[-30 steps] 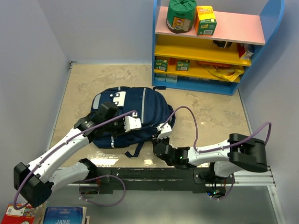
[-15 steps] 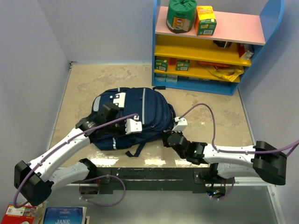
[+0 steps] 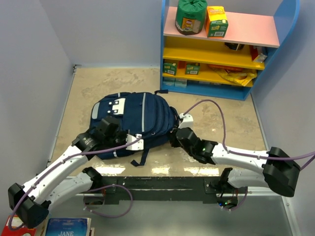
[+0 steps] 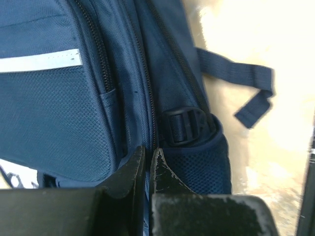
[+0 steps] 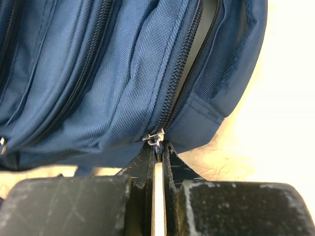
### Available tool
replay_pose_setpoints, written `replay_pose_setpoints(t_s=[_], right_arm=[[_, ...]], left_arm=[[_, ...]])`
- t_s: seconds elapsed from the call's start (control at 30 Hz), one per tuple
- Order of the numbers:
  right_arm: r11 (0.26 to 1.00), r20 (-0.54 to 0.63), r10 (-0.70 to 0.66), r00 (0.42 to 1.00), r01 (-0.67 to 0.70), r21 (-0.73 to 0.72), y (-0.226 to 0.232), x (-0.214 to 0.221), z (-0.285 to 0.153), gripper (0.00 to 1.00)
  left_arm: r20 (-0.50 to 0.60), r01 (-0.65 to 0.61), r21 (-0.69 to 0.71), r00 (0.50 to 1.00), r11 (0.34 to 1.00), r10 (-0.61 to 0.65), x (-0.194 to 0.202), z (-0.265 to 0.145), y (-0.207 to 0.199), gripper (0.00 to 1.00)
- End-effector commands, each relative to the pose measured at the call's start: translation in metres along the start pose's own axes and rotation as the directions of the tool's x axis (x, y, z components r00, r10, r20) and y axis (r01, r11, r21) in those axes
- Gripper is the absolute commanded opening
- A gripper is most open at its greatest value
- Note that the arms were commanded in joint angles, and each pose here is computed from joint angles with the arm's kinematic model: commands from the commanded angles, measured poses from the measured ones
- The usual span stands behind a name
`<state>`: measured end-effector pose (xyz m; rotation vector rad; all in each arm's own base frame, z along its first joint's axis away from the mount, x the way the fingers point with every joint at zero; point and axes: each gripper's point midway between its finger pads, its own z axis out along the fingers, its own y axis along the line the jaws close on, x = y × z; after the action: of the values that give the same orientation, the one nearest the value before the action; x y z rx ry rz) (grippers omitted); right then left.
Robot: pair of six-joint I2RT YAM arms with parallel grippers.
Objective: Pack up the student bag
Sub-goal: Zip the student bag at the center of the board.
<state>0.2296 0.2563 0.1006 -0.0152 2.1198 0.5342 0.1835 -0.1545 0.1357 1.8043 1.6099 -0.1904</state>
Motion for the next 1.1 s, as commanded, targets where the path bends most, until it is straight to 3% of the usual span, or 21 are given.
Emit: replay_pose_setpoints(t_s=[0.0, 0.1, 0.2, 0.23, 0.27, 0.37, 0.4, 0.5, 0.73, 0.93, 1.07], right_arm=[[0.999, 0.084, -0.029, 0.996, 0.032, -0.041, 0.005, -0.035, -0.004, 0.00], [0.968, 0.003, -0.021, 1.000, 0.021, -0.250, 0.034, -0.009, -0.012, 0.00], [0.917, -0.037, -0.005, 0.999, -0.010, -0.400, 0.054, 0.006, -0.022, 0.00], [0.886, -0.067, -0.017, 0.998, -0.016, -0.464, 0.064, 0.013, -0.029, 0.00], [0.881, -0.080, -0.020, 0.997, -0.020, -0.472, 0.065, 0.016, -0.030, 0.00], [0.880, -0.089, -0.031, 0.996, -0.014, -0.475, 0.065, 0.018, -0.032, 0.00], [0.879, -0.088, -0.030, 0.996, -0.016, -0.477, 0.065, 0.017, -0.033, 0.00], [0.868, -0.096, -0.022, 0.995, -0.029, -0.496, 0.066, 0.019, -0.037, 0.00], [0.875, -0.122, -0.050, 0.991, -0.016, -0.484, 0.063, 0.030, -0.032, 0.00], [0.872, -0.135, -0.082, 0.987, 0.006, -0.490, 0.063, 0.036, -0.030, 0.00], [0.872, -0.162, -0.109, 0.981, 0.016, -0.490, 0.063, 0.041, -0.029, 0.00]], left_arm=[[-0.309, 0.024, -0.158, 0.948, 0.987, -0.072, 0.073, -0.019, 0.005, 0.00], [-0.198, 0.069, -0.278, 0.972, 0.958, -0.127, 0.045, -0.021, 0.039, 0.07], [0.000, 0.119, -0.209, 0.993, 0.971, -0.121, -0.016, -0.039, 0.052, 0.15], [0.050, 0.084, -0.181, 0.996, 0.980, -0.076, -0.033, -0.054, 0.051, 0.26], [0.131, 0.048, -0.141, 0.991, 0.989, -0.030, -0.051, -0.059, 0.045, 0.35], [0.238, -0.044, -0.117, 0.969, 0.992, 0.071, -0.078, -0.079, 0.036, 0.61], [0.257, -0.047, -0.072, 0.964, 0.996, 0.064, -0.084, -0.077, 0.031, 1.00], [0.300, -0.061, 0.053, 0.953, 0.997, 0.042, -0.106, -0.070, 0.021, 1.00], [0.346, -0.219, 0.084, 0.921, 0.972, 0.178, -0.127, -0.025, 0.011, 1.00], [0.341, -0.227, 0.081, 0.921, 0.970, 0.187, -0.127, 0.013, 0.011, 1.00], [0.322, -0.253, 0.075, 0.922, 0.964, 0.217, -0.127, 0.041, 0.003, 0.87]])
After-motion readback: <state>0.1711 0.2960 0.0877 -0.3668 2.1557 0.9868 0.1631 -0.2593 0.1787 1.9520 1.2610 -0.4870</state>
